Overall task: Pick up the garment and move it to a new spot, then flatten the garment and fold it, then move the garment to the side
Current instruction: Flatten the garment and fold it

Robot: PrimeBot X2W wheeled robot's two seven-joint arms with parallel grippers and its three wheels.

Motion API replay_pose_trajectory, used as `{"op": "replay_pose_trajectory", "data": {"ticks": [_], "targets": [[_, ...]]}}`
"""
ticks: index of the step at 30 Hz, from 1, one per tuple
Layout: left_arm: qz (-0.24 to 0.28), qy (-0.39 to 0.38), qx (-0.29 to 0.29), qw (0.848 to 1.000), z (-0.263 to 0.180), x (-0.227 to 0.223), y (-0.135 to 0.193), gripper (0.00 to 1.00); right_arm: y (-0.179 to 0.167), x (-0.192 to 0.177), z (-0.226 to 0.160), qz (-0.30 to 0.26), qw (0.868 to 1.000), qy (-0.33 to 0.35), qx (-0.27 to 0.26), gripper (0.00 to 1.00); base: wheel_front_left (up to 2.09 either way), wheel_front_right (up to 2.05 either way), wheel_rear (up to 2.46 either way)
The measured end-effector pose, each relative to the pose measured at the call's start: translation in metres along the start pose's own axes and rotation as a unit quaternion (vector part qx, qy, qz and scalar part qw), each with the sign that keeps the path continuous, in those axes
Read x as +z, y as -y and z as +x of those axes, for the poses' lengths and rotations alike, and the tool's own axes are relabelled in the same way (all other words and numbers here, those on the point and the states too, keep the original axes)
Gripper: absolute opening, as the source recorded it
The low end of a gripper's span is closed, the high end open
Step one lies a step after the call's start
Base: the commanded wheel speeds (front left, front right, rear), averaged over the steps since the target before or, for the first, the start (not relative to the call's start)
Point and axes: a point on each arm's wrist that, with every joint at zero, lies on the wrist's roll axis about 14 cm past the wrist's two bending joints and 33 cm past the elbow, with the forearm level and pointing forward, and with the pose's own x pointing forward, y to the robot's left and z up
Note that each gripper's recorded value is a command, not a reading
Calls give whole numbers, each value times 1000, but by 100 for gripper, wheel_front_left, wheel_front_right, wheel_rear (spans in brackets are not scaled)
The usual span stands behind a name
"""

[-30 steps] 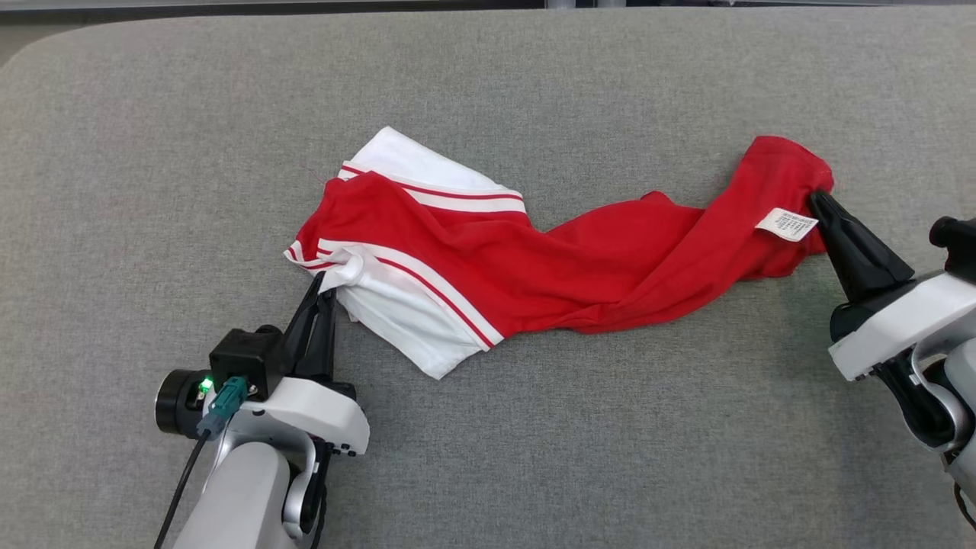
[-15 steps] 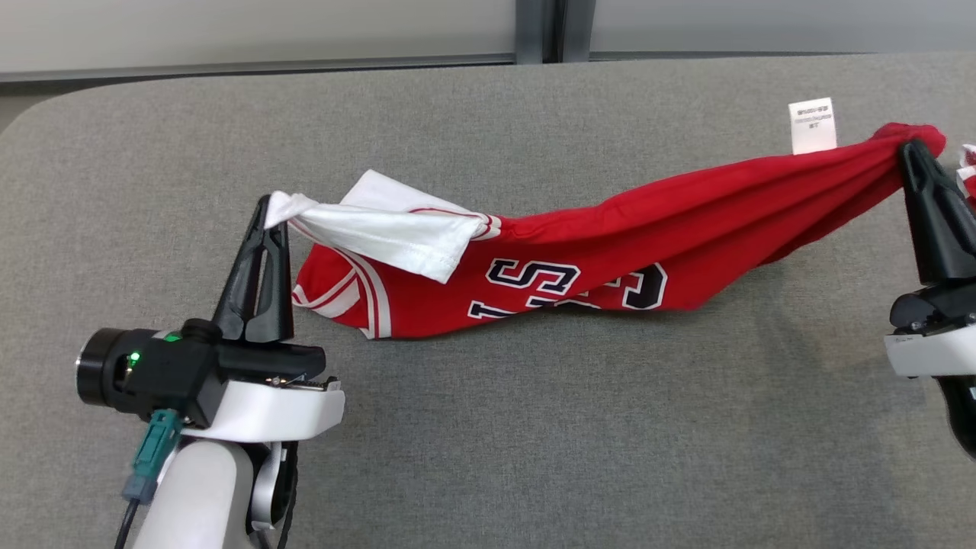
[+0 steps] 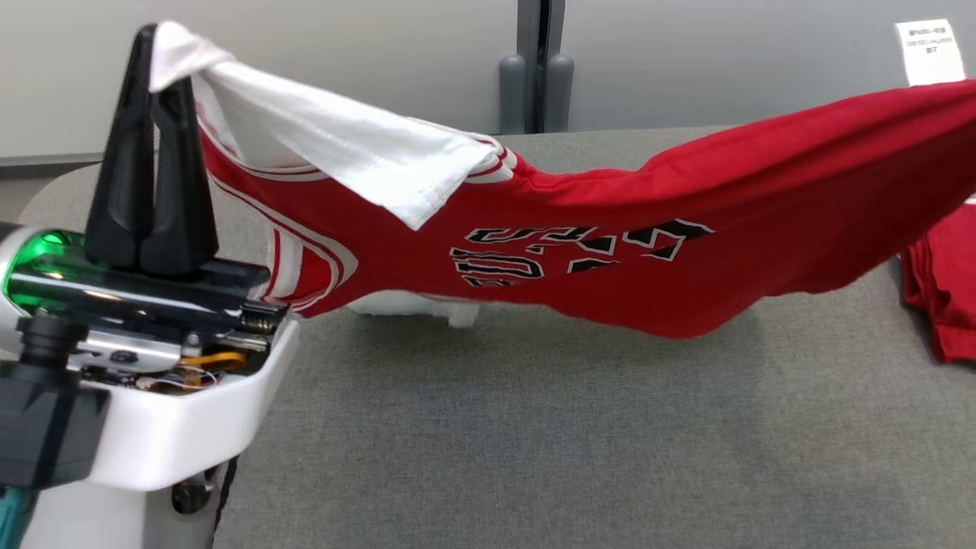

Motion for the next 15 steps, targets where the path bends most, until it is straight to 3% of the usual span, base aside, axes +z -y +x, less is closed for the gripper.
{"op": "replay_pose_trajectory", "data": {"ticks": [7,15], "targets": [[13,60,-24,998,21,52,6,0,4,46,-12,-16,999,38,-19,0,0,0,0],[-6,40,-33,999,29,38,10,0,4,40,-12,1,999,25,-28,0,0,0,0]]}}
